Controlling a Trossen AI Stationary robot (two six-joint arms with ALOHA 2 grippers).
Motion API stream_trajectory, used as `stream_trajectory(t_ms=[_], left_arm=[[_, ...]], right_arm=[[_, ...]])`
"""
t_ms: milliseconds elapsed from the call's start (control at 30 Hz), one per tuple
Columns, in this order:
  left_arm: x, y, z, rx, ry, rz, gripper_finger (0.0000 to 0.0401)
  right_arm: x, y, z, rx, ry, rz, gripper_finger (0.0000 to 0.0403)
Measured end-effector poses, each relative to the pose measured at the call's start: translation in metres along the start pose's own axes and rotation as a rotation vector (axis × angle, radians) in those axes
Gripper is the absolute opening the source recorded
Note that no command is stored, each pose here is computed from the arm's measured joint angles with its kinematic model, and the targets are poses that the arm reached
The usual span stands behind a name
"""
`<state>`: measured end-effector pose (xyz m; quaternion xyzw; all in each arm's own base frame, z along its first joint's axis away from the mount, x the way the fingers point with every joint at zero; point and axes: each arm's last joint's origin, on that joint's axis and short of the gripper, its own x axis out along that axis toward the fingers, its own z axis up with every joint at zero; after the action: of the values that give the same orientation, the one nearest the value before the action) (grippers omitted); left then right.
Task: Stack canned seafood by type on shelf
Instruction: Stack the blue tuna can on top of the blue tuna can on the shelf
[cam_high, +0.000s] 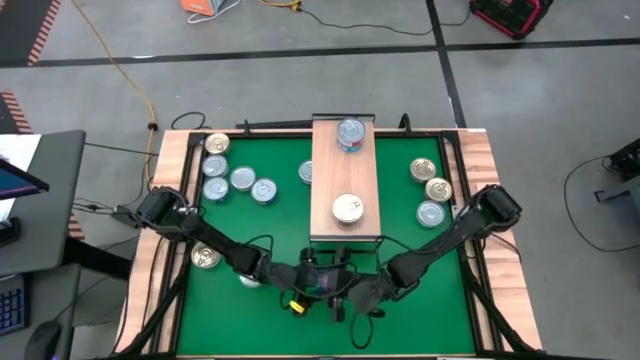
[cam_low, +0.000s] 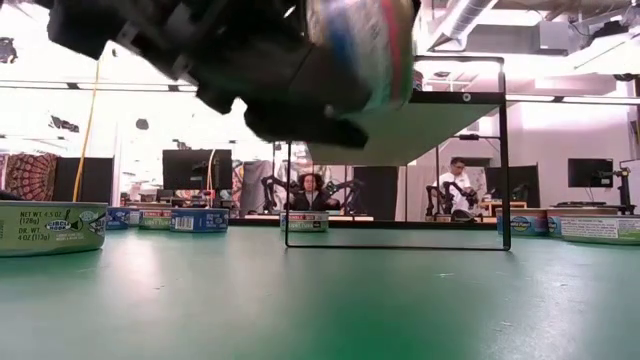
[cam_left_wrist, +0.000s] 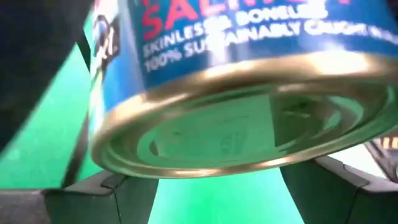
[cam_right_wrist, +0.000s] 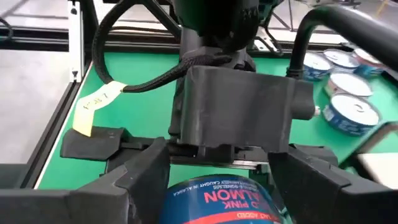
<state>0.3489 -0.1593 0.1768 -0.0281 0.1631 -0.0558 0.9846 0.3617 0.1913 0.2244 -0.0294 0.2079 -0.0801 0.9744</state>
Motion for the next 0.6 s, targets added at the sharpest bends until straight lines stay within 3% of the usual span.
stream_trajectory(t_ms=[333,600], left_arm=[[-0.026,0.013,0.068,0.045,-0.158,0.015,0.0302],[-0.053,0.048,0.122,0.055,-0.216,0.099,0.0302]], right_arm=[[-0.048,-0.030,0.049,0.025,-0.078,-0.053,0.0292],[-0.069,-0.075,0.082,-0.009,-0.153,-0.111,0.0292]])
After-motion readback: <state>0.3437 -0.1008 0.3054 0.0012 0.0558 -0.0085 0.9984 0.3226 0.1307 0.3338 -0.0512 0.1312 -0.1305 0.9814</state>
